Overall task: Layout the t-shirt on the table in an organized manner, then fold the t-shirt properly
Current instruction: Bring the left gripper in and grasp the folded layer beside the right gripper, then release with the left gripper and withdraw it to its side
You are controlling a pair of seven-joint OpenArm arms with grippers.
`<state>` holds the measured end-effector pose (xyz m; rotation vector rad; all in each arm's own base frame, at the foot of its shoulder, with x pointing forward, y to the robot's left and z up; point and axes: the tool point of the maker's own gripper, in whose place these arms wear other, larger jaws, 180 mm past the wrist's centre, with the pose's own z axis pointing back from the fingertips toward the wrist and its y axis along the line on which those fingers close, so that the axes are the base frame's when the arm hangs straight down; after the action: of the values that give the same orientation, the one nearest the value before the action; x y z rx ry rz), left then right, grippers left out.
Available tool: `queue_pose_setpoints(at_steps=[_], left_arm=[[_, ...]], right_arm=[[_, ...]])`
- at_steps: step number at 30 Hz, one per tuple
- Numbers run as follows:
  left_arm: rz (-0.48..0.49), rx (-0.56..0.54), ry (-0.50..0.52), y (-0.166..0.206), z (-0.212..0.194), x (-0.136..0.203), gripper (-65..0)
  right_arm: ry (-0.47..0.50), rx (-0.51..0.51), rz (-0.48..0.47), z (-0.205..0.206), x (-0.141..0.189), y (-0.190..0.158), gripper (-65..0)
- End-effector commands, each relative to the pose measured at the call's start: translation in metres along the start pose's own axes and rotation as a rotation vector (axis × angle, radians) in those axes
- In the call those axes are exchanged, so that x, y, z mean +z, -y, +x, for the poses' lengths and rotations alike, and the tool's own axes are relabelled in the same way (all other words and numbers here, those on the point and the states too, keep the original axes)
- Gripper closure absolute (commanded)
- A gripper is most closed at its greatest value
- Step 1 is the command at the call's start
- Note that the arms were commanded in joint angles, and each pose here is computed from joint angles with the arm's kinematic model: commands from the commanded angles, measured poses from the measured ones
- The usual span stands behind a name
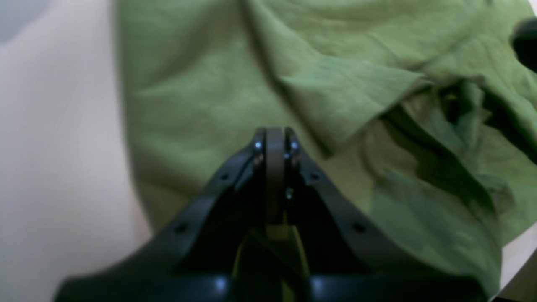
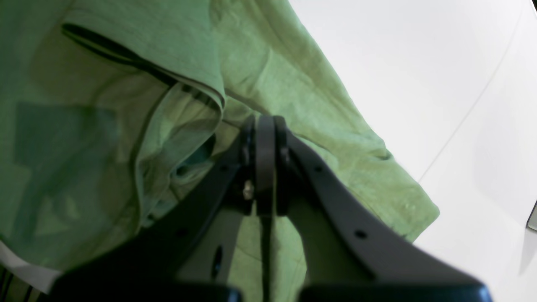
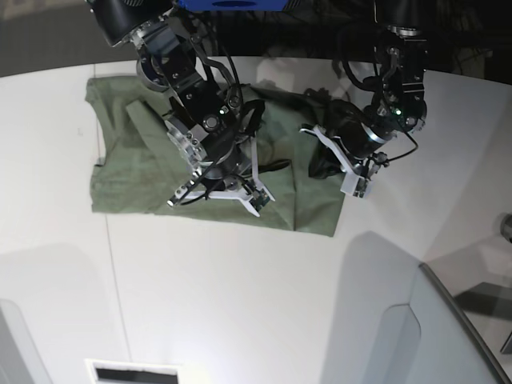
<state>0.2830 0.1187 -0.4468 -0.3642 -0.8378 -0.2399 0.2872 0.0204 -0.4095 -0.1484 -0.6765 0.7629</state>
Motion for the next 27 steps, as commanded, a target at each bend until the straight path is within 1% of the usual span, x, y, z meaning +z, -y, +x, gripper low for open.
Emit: queue_pose_setpoints(at_steps=[1, 5, 10, 14, 17, 21, 27], left_arm=[[-0.002, -0.009, 0.049, -0.002, 0.016, 0.001, 0.0], [-0.024, -0.013, 0.033, 0.005, 0.013, -0.006, 0.0], [-0.052, -0.003, -0.015, 0.01, 0.001, -0.02, 0.0], [-0.092, -0.019, -0.005, 0.027, 0.01, -0.031, 0.0], [-0.08, -0.019, 0.014, 0.031, 0.023, -0.039, 0.0], [-0.109, -0.054, 0.006, 0.046, 0.032, -0.051, 0.0], [-0.15, -0.041, 0.006, 0.066, 0.041, -0.071, 0.0]], right_arm=[[0.047, -0.006, -0.022, 0.016, 0.004, 0.007, 0.0], [0.044, -0.004, -0.021, 0.014, 0.004, 0.007, 0.0], [0.043, -0.004, -0.02, 0.014, 0.004, 0.006, 0.0], [0.043, -0.004, -0.02, 0.014, 0.004, 0.006, 0.0], [0.043, -0.004, -0.02, 0.014, 0.004, 0.006, 0.0], [0.042, -0.004, -0.019, 0.013, 0.004, 0.006, 0.0], [0.04, -0.004, -0.019, 0.013, 0.004, 0.005, 0.0]])
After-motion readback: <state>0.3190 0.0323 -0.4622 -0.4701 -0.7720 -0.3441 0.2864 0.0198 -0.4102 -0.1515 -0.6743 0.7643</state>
